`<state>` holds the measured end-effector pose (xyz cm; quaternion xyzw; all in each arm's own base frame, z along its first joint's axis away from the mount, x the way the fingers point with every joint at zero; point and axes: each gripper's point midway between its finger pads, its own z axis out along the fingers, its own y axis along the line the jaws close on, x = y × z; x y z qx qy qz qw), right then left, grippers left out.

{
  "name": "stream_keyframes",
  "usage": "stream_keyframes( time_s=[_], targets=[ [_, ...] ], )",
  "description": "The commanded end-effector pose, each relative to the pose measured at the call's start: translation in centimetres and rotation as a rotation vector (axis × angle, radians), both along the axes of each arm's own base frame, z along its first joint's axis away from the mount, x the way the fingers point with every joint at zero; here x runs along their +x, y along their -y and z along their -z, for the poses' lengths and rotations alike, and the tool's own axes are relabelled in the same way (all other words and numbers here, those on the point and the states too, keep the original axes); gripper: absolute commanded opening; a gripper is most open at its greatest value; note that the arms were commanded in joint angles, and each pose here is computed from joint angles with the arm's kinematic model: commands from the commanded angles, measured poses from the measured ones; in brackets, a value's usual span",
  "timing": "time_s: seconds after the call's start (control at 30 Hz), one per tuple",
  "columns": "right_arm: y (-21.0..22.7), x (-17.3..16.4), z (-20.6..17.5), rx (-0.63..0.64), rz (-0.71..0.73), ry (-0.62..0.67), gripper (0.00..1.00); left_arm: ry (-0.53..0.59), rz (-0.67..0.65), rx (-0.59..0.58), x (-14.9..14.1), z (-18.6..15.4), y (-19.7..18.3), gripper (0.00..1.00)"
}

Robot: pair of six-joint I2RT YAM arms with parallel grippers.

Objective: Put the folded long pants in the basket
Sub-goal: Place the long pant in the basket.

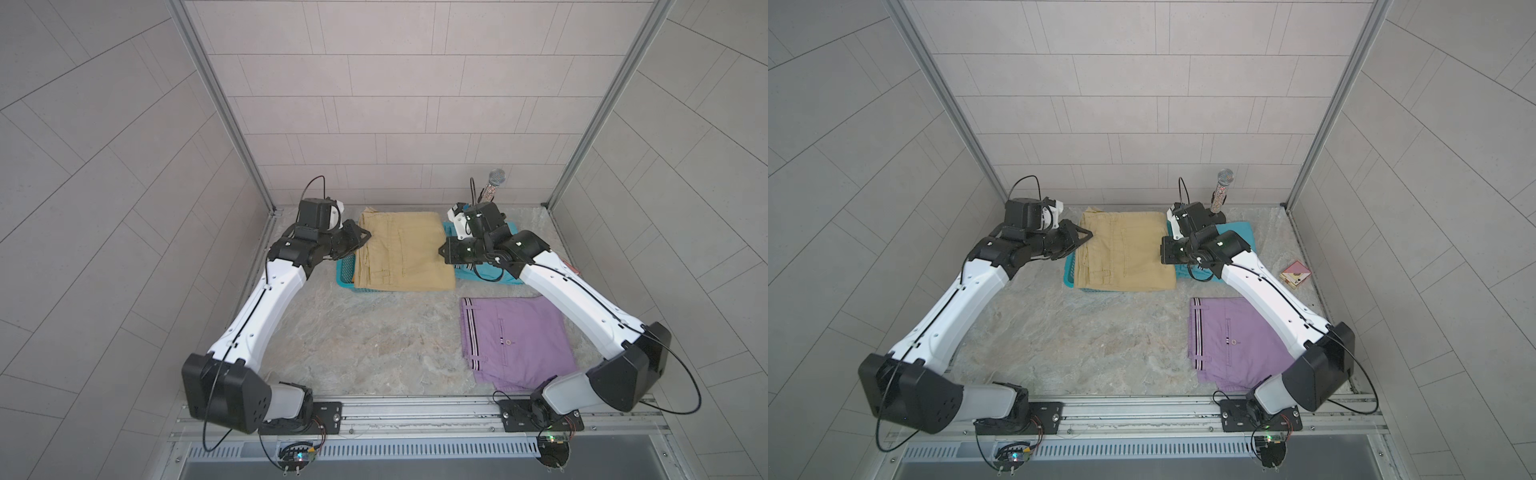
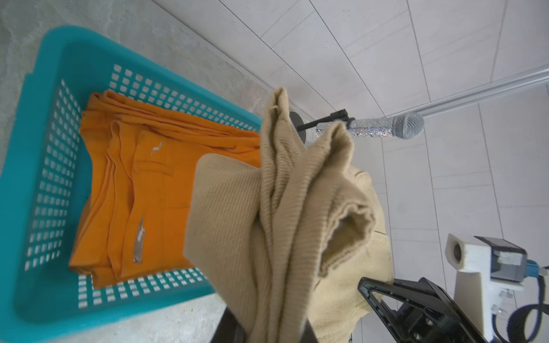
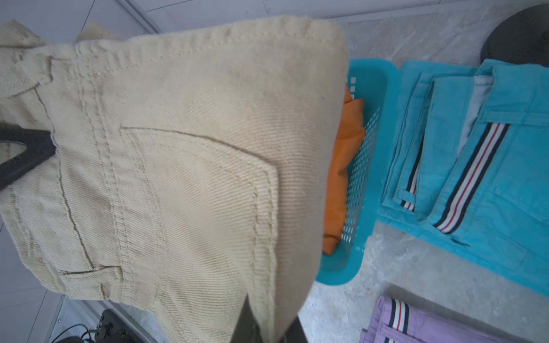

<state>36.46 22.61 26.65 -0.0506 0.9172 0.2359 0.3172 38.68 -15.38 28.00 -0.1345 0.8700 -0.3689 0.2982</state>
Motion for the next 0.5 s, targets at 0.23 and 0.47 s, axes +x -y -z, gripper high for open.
stream_keyframes(
  time_s=[0.23,0.47],
  targets=[
    [-1.9,6.9,3.8,-0.036,0.008,-0.01,0.0,-0.032,0.013,0.049,7.5,3.7,-0.8,0.0],
    [-1.3,8.1,9.2,-0.1,0.031,-0.076,0.0,-0.121,0.005,0.042,9.1,8.4,-0.6,0.0]
  ],
)
